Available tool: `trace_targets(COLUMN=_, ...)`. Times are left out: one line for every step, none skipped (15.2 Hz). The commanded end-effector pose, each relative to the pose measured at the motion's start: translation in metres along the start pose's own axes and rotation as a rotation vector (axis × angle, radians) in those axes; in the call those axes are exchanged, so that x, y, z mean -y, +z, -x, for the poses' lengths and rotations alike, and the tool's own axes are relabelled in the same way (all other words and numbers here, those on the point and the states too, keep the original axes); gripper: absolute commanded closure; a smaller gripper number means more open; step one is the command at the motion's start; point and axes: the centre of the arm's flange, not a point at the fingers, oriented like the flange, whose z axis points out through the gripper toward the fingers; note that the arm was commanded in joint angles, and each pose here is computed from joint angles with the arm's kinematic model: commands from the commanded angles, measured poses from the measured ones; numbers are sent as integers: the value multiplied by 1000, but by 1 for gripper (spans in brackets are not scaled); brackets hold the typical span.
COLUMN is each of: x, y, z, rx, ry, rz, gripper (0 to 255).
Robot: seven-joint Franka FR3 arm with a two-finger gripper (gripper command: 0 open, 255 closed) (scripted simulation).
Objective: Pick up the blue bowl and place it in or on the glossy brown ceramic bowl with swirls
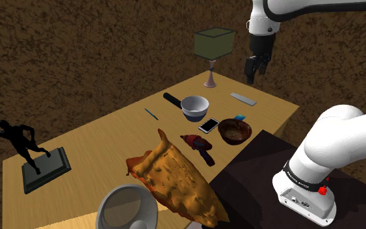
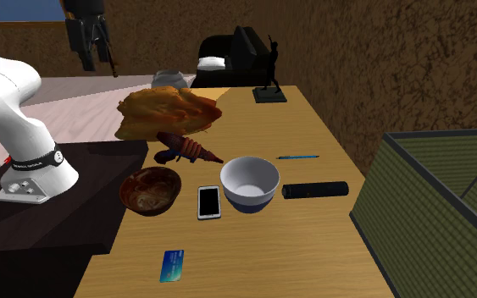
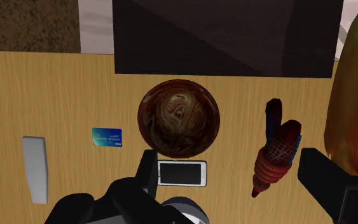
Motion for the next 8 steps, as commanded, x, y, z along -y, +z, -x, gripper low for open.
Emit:
trace_targets(x=0, y=0, z=0, rx=0, ry=0, rz=0, gripper=0)
trace_targets(x=2, y=7, z=-11, rx=0, ry=1, rz=3, gripper=0)
trace_targets(x=5, y=15, z=-22, rx=0, ry=2, rz=6, gripper=0)
trace_targets(x=7, y=22, z=-32, rx=0, ry=3, rz=10, gripper=0)
trace_targets(x=9, y=30, z=-43, rx=0, ry=4, rz=13, gripper=0)
trace_targets(x=11, y=37, z=-54, rx=0, ry=5, rz=16, gripper=0)
trace_targets(x=13, y=44, z=-65, rx=0, ry=6, rz=19, gripper=0)
trace_targets(x=15, y=52, z=-76, rx=0, ry=7, rz=22, gripper=0)
